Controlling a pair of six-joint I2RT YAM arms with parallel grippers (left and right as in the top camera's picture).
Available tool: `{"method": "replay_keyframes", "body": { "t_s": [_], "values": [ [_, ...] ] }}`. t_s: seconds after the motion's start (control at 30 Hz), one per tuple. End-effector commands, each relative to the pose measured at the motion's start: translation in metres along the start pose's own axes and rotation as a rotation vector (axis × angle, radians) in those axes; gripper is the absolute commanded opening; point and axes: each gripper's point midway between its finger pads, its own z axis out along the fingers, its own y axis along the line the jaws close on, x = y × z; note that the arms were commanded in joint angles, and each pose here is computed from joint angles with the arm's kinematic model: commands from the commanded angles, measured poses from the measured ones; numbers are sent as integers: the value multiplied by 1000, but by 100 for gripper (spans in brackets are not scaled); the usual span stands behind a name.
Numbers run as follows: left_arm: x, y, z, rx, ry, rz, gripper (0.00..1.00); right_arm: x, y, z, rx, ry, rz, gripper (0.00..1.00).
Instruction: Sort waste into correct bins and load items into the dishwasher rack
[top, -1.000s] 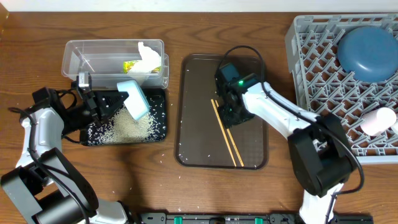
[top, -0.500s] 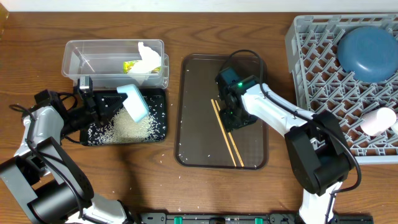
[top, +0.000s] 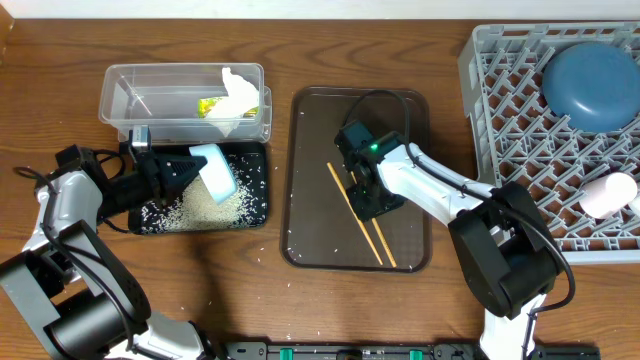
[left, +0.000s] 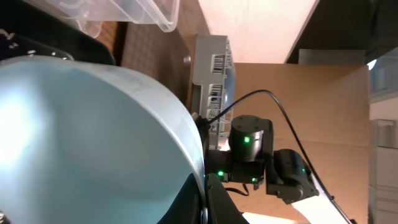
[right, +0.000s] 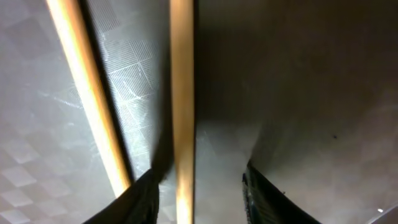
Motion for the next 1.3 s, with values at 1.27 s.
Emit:
{"method": "replay_keyframes", "body": {
  "t_s": [1.27],
  "values": [
    [86, -46, 152, -571, 241, 753, 7, -15, -219, -173, 103, -471, 322, 1]
  ]
}}
